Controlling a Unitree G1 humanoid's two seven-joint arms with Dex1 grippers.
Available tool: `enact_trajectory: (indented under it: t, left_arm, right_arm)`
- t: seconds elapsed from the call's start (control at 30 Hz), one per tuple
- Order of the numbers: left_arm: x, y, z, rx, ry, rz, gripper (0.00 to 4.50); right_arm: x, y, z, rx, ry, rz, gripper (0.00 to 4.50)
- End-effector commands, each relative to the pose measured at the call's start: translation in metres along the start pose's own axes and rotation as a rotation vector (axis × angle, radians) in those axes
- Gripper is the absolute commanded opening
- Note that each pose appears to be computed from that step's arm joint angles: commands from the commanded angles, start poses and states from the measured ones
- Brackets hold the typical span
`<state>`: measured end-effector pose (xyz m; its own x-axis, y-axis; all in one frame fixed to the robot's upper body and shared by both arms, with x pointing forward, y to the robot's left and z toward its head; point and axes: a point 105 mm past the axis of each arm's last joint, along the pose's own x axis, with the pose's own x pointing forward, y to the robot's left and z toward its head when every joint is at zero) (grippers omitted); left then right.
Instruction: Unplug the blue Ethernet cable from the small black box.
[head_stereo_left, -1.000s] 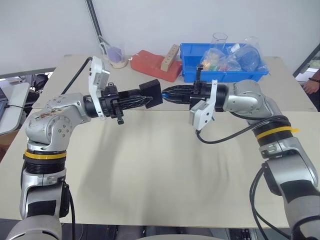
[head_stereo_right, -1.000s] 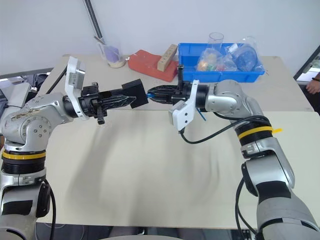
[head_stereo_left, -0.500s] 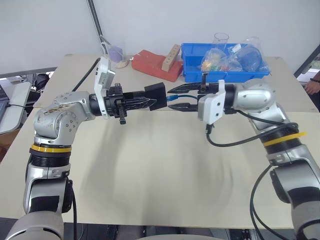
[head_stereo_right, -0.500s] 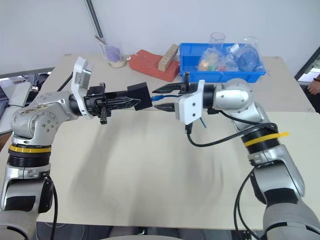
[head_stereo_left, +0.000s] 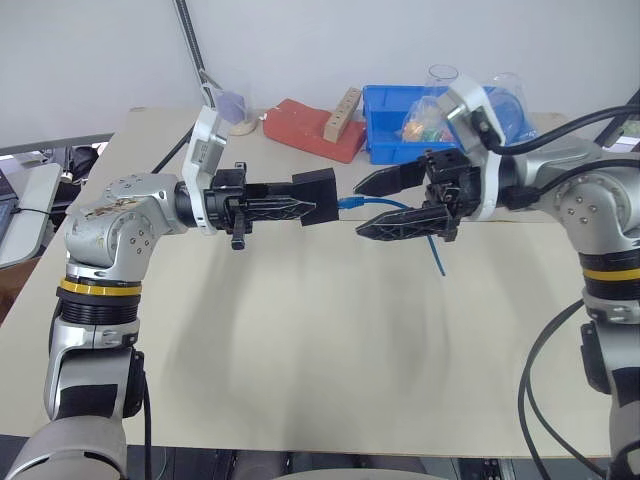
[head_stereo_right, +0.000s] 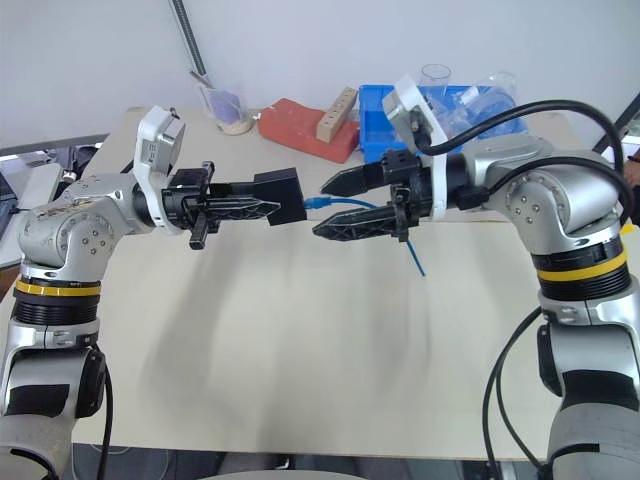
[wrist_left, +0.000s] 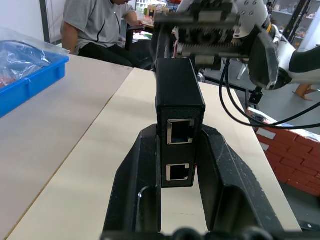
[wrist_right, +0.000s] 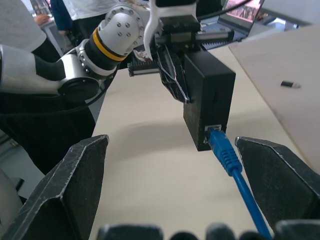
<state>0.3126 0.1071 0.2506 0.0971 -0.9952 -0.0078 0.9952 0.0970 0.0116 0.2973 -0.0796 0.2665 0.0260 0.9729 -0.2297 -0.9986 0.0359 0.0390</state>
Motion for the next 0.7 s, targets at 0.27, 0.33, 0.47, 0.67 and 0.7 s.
enact_trajectory:
  t: [0.27,0.33,0.47,0.67,0.7]
  left_arm:
    - [0.003,-0.009,0.021,0.095,-0.013,-0.036,0.49]
    - [0.003,-0.008,0.021,0.095,-0.013,-0.035,0.49]
    - [0.002,-0.008,0.022,0.096,-0.009,-0.035,0.49]
    - [0.002,-0.010,0.022,0.100,-0.004,-0.043,0.49]
    - [0.002,-0.010,0.022,0.099,-0.005,-0.044,0.49]
  right_arm:
    - [0.000,-0.006,0.010,-0.078,-0.040,-0.072,3.03]
    - [0.002,-0.007,0.010,-0.078,-0.042,-0.072,3.03]
    - [0.005,-0.011,0.010,-0.070,-0.053,-0.076,3.03]
    - [0.007,-0.015,0.010,-0.068,-0.055,-0.075,3.03]
    - [0.006,-0.016,0.010,-0.060,-0.061,-0.077,2.77]
